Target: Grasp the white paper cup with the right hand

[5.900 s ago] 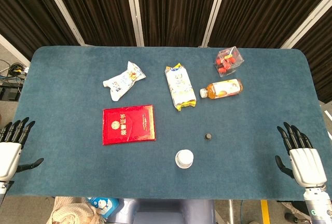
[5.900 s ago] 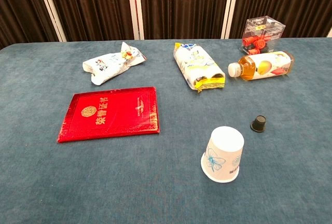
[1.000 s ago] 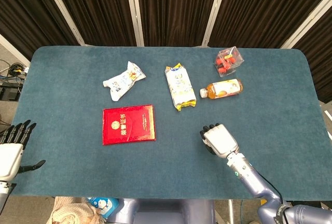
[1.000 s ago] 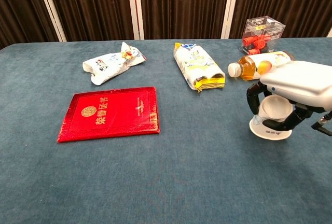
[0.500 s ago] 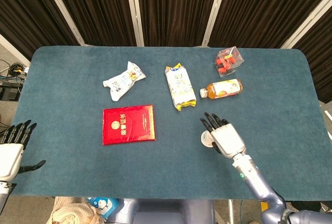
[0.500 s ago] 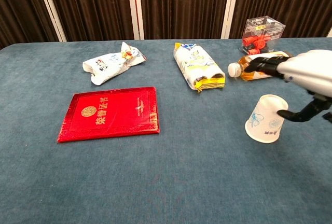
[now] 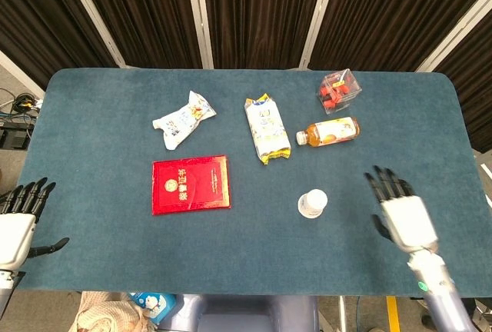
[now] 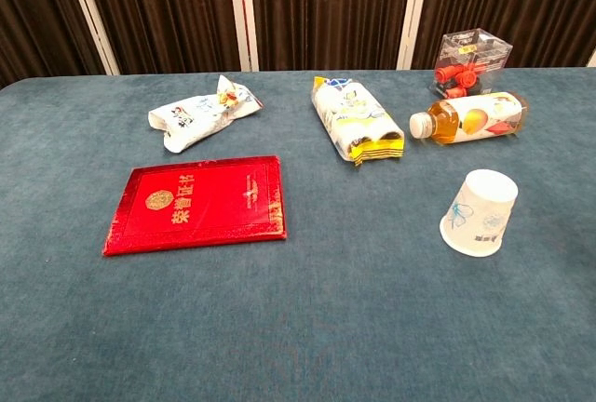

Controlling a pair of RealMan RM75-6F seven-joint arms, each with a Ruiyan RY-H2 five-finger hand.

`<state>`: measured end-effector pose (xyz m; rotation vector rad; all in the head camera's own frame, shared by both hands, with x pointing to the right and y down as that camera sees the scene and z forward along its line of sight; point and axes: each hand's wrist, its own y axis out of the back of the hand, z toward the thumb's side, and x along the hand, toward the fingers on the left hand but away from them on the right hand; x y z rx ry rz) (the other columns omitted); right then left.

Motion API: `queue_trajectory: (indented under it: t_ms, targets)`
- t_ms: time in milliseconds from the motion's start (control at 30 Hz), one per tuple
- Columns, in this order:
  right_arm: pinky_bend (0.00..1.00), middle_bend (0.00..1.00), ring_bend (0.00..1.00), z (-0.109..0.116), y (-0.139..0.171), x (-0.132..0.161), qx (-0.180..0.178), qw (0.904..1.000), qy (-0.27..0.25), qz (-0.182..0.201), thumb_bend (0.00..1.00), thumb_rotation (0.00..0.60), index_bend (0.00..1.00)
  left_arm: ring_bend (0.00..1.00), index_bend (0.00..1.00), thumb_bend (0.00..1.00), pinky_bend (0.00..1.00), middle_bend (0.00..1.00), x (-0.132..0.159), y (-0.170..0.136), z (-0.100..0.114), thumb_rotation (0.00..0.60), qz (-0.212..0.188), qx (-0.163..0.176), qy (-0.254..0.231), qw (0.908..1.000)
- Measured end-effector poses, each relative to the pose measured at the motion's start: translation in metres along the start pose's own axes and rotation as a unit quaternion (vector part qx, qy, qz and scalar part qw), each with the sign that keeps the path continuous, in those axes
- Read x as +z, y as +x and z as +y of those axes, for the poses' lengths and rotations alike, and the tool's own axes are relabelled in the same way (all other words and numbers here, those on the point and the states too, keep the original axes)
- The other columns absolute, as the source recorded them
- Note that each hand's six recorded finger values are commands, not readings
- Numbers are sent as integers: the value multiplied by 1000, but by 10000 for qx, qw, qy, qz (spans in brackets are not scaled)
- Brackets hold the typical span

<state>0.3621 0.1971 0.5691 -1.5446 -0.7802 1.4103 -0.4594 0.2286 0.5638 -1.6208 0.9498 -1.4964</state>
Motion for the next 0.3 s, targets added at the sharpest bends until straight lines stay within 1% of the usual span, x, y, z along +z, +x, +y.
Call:
queue_trajectory:
  t_ms: [167,233,300]
  targets:
    - [160,0,0,2,42,-34,-93,9980,-284,-556,386,600,0,0,0,0,18,0,2,-1,1,600,-79,88,-3,9999]
    - [153,0,0,2,57,-44,-127,9972,-242,-689,386,600,0,0,0,0,18,0,2,-1,2,600,-113,126,20,9999]
    - [151,0,0,3,65,-48,-172,9971,-177,-725,386,600,0,0,0,0,18,0,3,-1,2,600,-137,151,24,9998]
